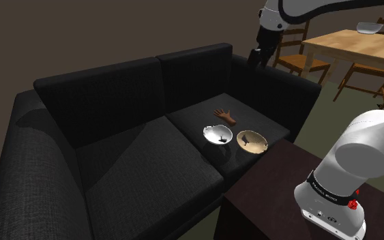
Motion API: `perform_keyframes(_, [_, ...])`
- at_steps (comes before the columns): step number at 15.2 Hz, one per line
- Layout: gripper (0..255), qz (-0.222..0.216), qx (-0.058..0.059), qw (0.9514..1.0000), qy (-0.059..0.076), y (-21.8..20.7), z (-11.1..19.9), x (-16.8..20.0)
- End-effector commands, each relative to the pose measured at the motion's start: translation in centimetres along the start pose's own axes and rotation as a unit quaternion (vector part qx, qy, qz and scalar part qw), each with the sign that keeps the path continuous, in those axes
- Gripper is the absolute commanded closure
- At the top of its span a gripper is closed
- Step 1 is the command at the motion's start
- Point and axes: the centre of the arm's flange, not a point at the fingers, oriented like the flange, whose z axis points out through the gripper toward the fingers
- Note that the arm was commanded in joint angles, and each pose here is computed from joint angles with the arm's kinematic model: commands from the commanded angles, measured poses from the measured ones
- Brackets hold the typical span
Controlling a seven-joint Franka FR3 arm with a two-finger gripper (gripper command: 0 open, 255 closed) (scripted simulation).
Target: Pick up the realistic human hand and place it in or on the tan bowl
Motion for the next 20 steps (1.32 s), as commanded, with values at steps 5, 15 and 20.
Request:
perform_keyframes(5, [0,0.021,0.001,0.9998,-0.002,2.4,7.3,2.3])
perform_keyframes(15, [0,0.055,0.004,0.9985,-0.006,6.3,19.4,6.3])
perform_keyframes(20, [0,0.072,0.005,0.9974,-0.008,8.3,25.4,8.2])
